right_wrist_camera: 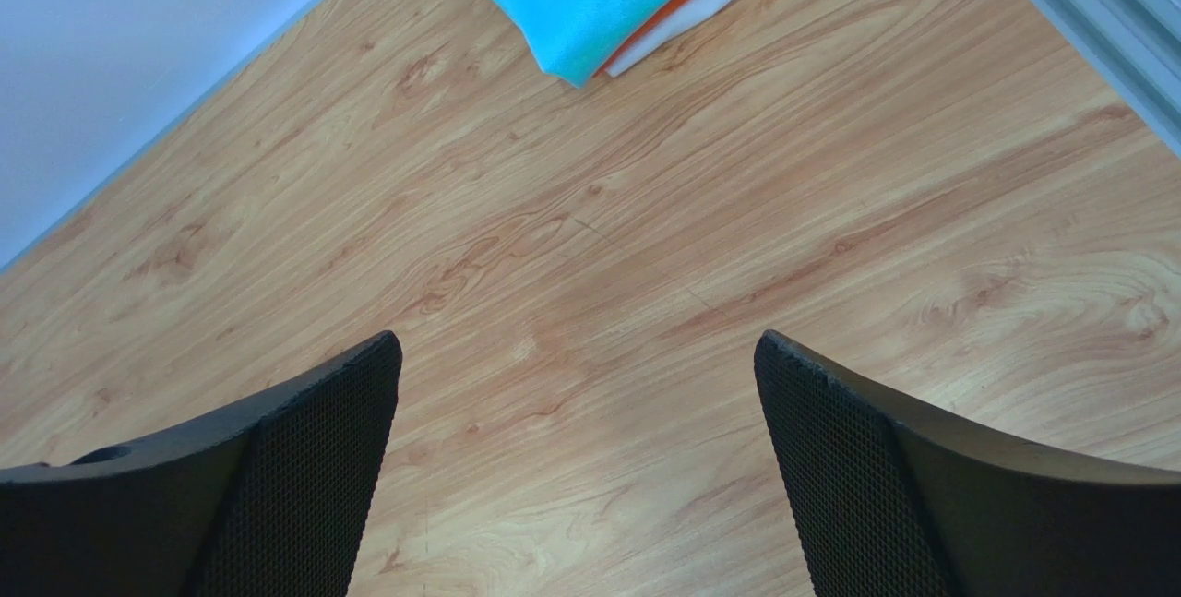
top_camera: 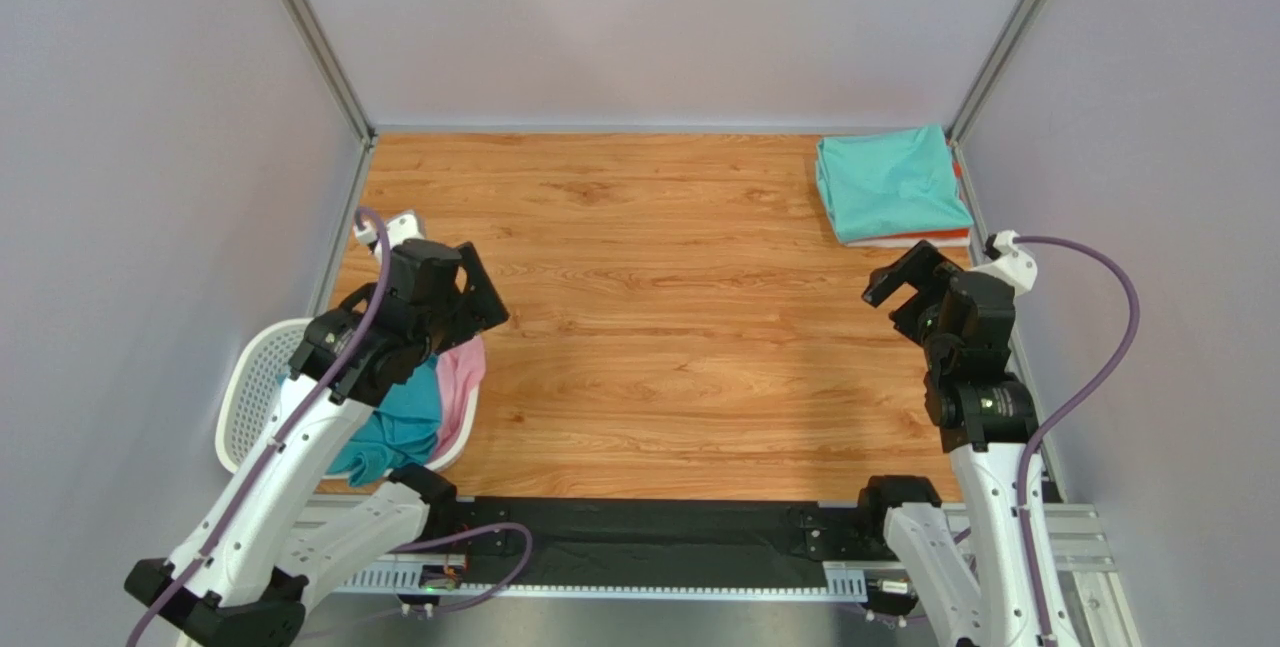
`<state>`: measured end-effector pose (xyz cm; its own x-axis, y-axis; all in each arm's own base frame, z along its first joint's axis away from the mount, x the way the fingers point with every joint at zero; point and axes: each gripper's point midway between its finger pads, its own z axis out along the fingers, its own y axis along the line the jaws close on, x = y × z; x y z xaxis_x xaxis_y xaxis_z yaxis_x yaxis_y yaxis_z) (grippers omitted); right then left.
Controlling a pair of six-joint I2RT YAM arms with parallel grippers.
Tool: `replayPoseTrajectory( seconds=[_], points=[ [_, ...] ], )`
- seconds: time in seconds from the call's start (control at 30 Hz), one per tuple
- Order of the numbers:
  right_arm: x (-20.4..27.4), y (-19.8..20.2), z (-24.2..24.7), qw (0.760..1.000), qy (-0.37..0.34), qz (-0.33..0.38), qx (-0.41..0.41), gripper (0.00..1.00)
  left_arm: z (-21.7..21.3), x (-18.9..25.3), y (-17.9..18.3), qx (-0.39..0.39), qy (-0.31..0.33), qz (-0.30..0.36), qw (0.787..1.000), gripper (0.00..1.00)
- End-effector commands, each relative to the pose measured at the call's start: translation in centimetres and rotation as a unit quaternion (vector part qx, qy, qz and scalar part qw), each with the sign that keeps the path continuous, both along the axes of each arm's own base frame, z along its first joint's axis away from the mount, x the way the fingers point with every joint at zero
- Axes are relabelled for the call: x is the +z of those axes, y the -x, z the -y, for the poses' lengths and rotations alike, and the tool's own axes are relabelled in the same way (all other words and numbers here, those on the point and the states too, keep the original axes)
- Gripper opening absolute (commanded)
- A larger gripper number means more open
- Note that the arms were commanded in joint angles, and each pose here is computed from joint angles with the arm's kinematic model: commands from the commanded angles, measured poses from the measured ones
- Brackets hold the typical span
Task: Fold and stack the t-shirts
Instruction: Grab the tshirt from the pile
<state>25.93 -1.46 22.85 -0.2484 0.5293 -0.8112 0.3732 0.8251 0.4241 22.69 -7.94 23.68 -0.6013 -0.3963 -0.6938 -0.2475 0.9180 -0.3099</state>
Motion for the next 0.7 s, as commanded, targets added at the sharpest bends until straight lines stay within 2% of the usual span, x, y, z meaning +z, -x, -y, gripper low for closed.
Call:
replayPoseTrajectory(
  seconds=[0.0,0.03,0.07,0.13,0.2,0.33,0.67],
  points=[
    [0.7,-0.1,-1.4,0.999,0.002,0.01,0.048,1.0,-5.5,-1.5,4.2,0.147,-0.045,-0.057,0.987,1.0],
    [0.2,0.0,-2.0,0.997,0.014,0.001,0.076,1.0,-7.4,-3.0,6.4,0.181,-0.077,-0.098,0.976,1.0],
    [0.0,0.1,-2.0,0.997,0.011,-0.004,0.076,1.0,-8.3,-3.5,7.1,0.229,-0.067,-0.103,0.966,1.0],
    [-0.6,0.2,-2.2,0.997,-0.008,-0.017,0.07,1.0,-9.9,-5.5,8.1,0.269,-0.074,-0.135,0.951,1.0],
    [-0.8,0.1,-3.6,0.994,-0.02,-0.018,0.108,1.0,-10.8,-7.3,8.6,0.288,-0.058,-0.166,0.941,1.0],
    [-1.5,-0.3,-5.3,0.985,-0.031,-0.043,0.163,1.0,-11.7,-10.1,8.6,0.321,-0.043,-0.188,0.927,1.0],
    [-3.7,-0.5,-6.0,0.98,-0.046,-0.072,0.179,1.0,-11.8,-12.8,9.1,0.358,-0.035,-0.227,0.905,1.0]
  ],
)
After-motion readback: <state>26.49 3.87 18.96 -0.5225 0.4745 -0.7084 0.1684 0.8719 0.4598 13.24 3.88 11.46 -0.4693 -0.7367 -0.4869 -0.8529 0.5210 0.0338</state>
